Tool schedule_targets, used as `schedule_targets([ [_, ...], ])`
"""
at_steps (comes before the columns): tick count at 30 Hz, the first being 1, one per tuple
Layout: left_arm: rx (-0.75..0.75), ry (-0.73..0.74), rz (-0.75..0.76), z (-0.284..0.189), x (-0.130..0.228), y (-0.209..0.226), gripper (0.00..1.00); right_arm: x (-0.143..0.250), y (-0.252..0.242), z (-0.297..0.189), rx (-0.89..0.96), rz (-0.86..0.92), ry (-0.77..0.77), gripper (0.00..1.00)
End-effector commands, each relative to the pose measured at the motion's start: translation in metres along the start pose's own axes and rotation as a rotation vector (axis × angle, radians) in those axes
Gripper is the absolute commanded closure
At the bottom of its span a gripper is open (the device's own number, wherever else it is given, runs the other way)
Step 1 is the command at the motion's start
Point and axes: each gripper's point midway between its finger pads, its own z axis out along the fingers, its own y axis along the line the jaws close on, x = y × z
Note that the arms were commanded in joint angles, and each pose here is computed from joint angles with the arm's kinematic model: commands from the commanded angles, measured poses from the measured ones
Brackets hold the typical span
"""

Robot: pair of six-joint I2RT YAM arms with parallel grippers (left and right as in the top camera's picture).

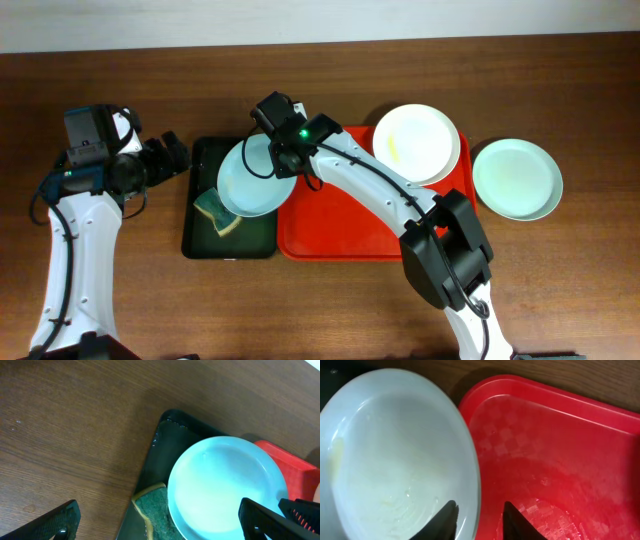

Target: Clean dirty plates on tray and stack at the side

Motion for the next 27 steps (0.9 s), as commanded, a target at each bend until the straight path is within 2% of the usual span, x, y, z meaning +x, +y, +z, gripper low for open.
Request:
schedule_targets([
  [1,-0.002,-0.018,-0.006,-0.004,-0.005,0.0,0.01,-0.001,-0.004,0.007,0.036,0.029,-0.003,0.77],
  [4,-0.002,-0.018,-0.006,-0.004,-0.005,0.0,0.01,-0.001,-0.004,0.007,0.035,0.029,-0.006,0.84],
  [12,-0.002,-0.018,-0.006,-0.004,-0.005,0.0,0.01,0.004,0.003,0.007,0.014,0.021,0.01,0.81],
  [19,-0.002,-0.018,-0.006,-0.004,-0.005,0.0,0.01,0.011,0.003,0.016,0.017,0.05,0.016,0.84],
  [22,-0.002,-0.018,-0.006,-0.004,-0.005,0.0,0.01,0.004,0.001,0.014,0.025,0.054,-0.012,0.95],
  [27,-0.002,-0.018,-0.006,-0.004,-0.005,0.0,0.01,-0.021,-0.008,-0.012,0.08,0.062,-0.095,0.96],
])
